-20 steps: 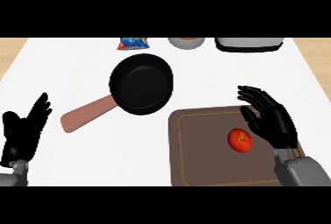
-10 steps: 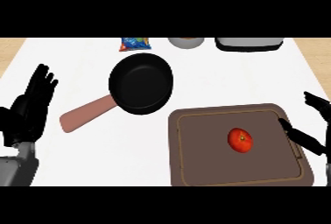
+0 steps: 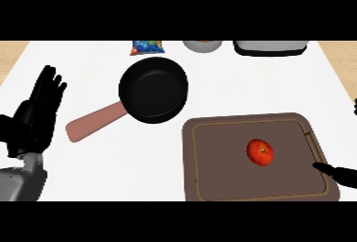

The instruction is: Pick the tomato from the tray and place it in the pot

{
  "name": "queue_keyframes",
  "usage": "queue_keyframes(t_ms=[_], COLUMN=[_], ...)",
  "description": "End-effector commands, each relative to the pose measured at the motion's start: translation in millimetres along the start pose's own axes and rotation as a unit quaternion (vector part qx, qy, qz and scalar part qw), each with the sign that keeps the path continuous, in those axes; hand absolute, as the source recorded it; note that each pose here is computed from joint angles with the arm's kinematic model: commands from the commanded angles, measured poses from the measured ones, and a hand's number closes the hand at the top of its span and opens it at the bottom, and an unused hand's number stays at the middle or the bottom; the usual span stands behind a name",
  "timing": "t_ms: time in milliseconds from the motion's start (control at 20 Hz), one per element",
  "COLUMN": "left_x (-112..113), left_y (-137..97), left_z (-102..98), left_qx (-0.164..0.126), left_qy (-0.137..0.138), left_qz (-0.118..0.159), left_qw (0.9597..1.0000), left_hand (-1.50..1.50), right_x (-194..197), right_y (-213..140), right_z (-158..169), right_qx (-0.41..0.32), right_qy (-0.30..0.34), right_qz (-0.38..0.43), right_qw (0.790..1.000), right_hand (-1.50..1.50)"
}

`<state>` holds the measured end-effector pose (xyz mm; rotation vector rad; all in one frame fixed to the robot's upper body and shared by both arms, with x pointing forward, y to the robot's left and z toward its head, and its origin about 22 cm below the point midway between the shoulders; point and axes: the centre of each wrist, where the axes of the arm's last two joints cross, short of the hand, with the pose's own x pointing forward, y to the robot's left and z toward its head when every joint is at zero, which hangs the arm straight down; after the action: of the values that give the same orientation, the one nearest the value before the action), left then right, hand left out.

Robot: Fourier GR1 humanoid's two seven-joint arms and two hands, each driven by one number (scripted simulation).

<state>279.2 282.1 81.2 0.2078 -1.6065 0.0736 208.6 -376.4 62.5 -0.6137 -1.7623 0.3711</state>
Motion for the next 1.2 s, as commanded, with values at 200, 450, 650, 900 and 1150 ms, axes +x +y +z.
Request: queue_keyframes(t_ms=[200, 450, 650, 900, 1150], left_x=[5, -1, 7, 2, 5], left_y=[4, -7, -4, 10, 3], left_z=[-7, -5, -21, 0, -1], left_qx=[-0.009, -0.013, -0.003, 0.002, -0.010], left_qy=[-0.002, 0.000, -0.003, -0.009, -0.005], left_qz=[-0.011, -0.002, 0.007, -0.004, 0.008], left_qw=[0.9999, 0.9999, 1.0000, 0.9999, 0.9999], left_hand=[0.00, 0.00, 0.00, 0.00, 0.00], right_x=[56, 87, 112, 109, 84], right_y=[-7, 20, 57, 79, 81], right_z=[-15, -30, -27, -42, -30], right_qx=[0.191, 0.256, 0.289, 0.291, 0.302], right_qy=[0.097, 0.145, 0.165, 0.174, 0.191], right_qz=[0.134, 0.184, 0.177, 0.159, 0.173], right_qw=[0.967, 0.938, 0.926, 0.927, 0.918], right_hand=[-1.50, -1.50, -1.50, -1.50, -1.50])
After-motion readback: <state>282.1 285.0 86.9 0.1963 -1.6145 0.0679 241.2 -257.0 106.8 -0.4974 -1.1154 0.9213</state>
